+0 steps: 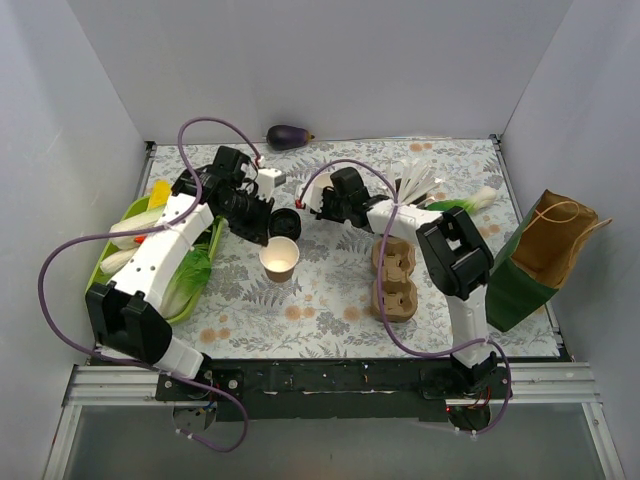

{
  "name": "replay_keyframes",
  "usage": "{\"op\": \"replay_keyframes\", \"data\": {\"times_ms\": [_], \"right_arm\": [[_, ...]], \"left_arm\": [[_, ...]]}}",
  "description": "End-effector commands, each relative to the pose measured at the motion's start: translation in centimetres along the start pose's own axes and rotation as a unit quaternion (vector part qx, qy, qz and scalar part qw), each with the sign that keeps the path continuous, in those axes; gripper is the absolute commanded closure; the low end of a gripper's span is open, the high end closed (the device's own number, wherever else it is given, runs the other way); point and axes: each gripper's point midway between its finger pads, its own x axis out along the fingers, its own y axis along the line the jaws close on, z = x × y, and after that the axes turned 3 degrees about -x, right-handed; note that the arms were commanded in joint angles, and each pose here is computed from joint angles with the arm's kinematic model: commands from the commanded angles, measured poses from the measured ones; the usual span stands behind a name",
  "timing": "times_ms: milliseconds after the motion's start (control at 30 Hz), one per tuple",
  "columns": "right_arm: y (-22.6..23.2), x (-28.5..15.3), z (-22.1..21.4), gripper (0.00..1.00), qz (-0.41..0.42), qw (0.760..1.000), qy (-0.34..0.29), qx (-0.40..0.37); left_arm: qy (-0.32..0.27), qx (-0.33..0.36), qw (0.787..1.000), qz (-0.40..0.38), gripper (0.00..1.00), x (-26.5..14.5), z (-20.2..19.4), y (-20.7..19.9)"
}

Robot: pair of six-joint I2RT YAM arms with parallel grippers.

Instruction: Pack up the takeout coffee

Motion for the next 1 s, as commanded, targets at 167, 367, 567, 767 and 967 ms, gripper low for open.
{"op": "replay_keyframes", "data": {"times_ms": [167, 367, 567, 767, 967], "right_arm": [[-4.6, -9.5, 10.3, 0.63, -0.026, 0.992, -0.127, 0.013], [-2.7, -16.2, 13.6, 0.48, 0.014, 0.984, -0.172, 0.042], [-1.8, -20.5, 13.5, 0.43, 0.004, 0.984, -0.172, 0.055], [-1.3, -21.4, 12.0, 0.41, -0.02, 0.986, -0.157, 0.053], [-0.3, -21.7, 11.0, 0.41, -0.019, 0.987, -0.15, 0.049]], "left_arm": [[-0.062, 0.101, 0.99, -0.08, 1.0, 0.9, -2.8, -2.5], [-0.076, 0.141, 0.979, -0.127, 1.0, 3.8, -3.3, -3.6], [-0.056, 0.171, 0.969, -0.17, 1.0, 6.6, -3.3, -5.0], [-0.042, 0.2, 0.961, -0.186, 1.0, 8.7, -3.6, -6.4], [-0.032, 0.215, 0.959, -0.18, 1.0, 9.9, -3.5, -7.2]]}}
